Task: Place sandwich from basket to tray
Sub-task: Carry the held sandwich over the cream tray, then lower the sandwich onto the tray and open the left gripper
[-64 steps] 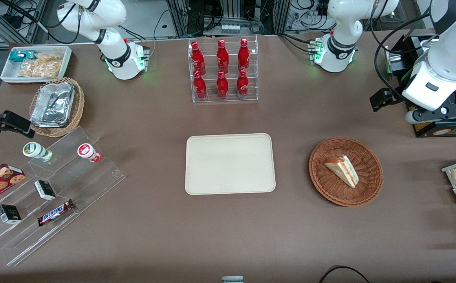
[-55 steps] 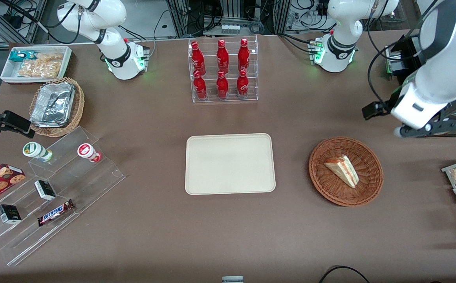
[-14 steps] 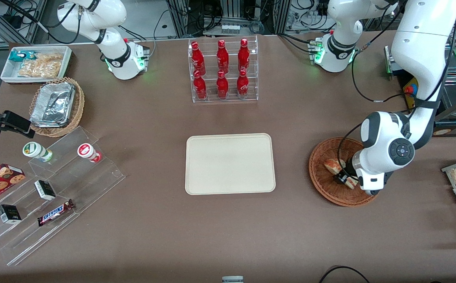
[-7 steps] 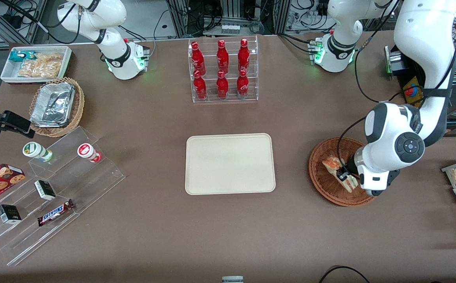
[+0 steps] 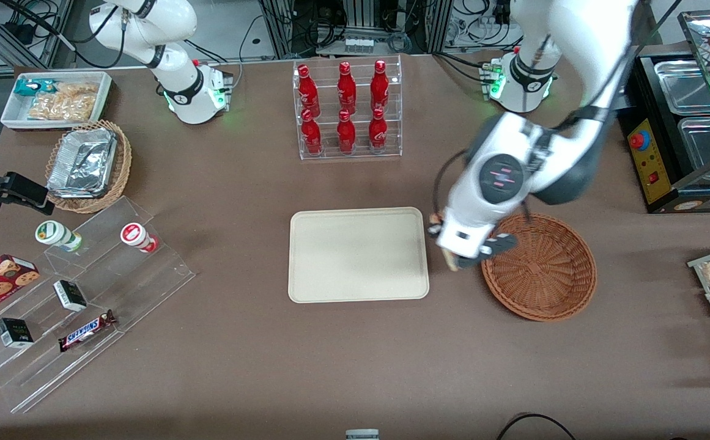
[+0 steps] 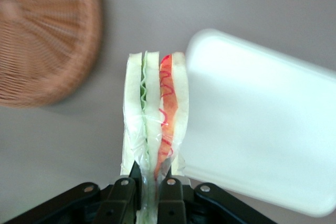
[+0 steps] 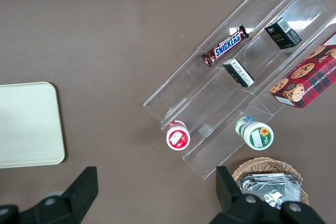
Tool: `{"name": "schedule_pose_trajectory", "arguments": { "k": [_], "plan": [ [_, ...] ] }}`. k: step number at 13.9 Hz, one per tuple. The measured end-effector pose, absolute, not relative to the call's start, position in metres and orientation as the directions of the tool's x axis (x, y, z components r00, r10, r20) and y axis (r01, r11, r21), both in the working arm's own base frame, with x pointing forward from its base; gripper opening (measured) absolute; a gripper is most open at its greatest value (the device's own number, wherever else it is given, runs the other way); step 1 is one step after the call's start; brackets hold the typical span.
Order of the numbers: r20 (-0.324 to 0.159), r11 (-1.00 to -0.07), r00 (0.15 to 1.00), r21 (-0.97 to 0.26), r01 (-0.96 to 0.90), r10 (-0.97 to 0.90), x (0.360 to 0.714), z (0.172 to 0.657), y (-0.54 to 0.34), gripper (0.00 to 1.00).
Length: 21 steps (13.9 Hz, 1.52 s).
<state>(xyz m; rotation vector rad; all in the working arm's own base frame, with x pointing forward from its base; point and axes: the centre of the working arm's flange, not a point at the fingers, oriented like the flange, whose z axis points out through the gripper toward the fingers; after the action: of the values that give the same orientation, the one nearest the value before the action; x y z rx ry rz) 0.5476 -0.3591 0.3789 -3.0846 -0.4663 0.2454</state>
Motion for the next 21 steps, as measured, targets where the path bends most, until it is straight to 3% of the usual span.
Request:
{"name": "schedule_pose_trajectory", "arguments": {
  "k": [5, 8, 10, 12, 14, 18, 21],
  "plan": [
    [-0.146, -0.986, 0.978, 0.053, 0.158, 0.149, 0.501, 0.313, -0.498, 0.22],
    [-0.146, -0.989, 0.981, 0.051, 0.137, 0.128, 0.501, 0.277, -0.532, 0.25],
    [-0.134, -0.988, 0.982, 0.068, 0.142, 0.132, 0.508, 0.268, -0.534, 0.37],
    [-0.127, -0.987, 0.983, 0.074, 0.146, 0.135, 0.512, 0.263, -0.534, 0.42],
    [-0.114, -0.987, 0.984, 0.075, 0.144, 0.135, 0.515, 0.263, -0.533, 0.61],
    [-0.024, -0.979, 0.982, 0.073, 0.19, 0.189, 0.557, 0.313, -0.502, 1.0],
    [0.018, -0.965, 0.965, 0.019, 0.263, 0.263, 0.585, 0.398, -0.441, 1.0]
  ]
}}
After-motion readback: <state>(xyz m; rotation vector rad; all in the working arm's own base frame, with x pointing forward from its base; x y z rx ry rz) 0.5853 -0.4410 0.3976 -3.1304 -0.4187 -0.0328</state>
